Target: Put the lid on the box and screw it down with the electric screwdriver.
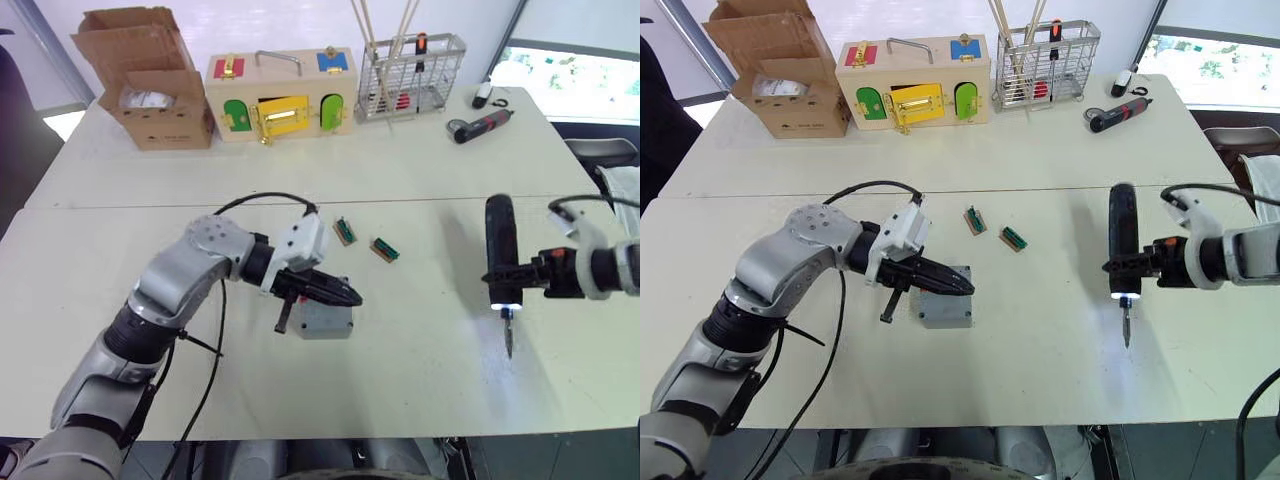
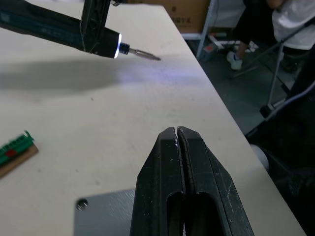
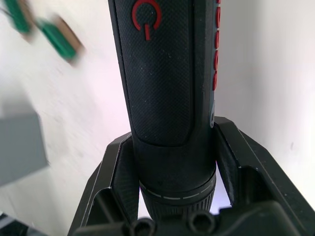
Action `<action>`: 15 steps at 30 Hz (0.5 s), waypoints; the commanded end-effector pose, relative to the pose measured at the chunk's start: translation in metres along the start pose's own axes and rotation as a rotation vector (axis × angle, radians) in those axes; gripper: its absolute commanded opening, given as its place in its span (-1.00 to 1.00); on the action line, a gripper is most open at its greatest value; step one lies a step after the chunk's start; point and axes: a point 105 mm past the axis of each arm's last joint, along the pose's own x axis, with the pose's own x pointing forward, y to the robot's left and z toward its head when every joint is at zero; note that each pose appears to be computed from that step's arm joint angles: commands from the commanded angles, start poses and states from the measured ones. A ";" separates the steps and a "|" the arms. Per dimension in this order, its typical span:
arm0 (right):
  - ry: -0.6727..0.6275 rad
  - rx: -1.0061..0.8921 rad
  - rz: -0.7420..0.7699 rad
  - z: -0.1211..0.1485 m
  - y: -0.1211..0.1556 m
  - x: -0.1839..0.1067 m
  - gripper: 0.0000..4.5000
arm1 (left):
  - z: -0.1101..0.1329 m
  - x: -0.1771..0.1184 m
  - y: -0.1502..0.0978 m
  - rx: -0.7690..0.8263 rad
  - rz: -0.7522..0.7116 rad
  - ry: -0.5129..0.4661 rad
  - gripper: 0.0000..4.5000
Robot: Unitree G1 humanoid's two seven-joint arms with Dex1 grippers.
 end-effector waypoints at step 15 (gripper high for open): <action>0.106 0.013 -0.096 0.001 -0.015 0.007 0.47 | -0.005 -0.006 -0.010 0.083 0.079 0.076 -1.00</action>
